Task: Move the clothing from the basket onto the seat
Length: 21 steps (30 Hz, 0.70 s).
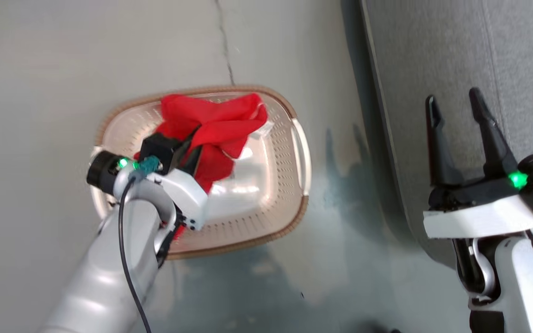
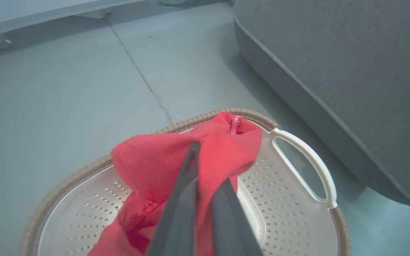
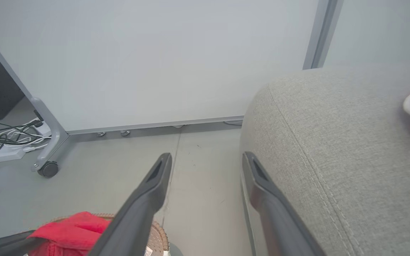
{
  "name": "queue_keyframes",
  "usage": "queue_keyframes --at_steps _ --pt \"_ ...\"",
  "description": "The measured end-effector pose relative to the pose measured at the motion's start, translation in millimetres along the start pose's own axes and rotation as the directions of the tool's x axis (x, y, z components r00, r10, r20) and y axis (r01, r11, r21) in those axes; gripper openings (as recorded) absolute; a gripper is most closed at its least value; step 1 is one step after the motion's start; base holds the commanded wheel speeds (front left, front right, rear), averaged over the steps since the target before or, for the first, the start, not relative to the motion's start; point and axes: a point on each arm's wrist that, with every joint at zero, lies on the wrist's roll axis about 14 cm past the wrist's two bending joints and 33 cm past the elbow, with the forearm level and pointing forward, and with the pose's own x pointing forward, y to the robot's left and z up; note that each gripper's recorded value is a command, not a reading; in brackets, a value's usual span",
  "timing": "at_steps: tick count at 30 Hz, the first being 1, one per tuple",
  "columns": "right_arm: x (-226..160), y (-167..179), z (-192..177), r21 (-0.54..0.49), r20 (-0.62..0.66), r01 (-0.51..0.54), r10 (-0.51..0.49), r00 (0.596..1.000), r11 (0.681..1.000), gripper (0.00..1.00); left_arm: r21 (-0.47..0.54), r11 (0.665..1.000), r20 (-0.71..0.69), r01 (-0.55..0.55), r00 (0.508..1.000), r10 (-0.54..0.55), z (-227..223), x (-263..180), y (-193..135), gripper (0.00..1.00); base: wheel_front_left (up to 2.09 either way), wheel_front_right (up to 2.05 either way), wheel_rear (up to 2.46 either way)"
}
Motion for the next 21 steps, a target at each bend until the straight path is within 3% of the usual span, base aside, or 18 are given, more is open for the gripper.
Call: queue_keyframes --at_steps 9,21 --pt "-18.4 29.1 33.2 0.021 0.030 -0.063 0.063 0.998 0.998 1.00 -0.076 0.992 0.312 -0.102 0.943 0.121 99.9 -75.1 1.0 0.00 0.00 0.00 0.00" --pt "-50.3 60.9 74.0 0.023 0.094 -0.142 0.139 0.986 0.990 1.00 -0.067 0.981 0.635 -0.182 0.751 0.183 202.8 -182.2 -11.4 0.00 0.00 0.00 0.00"
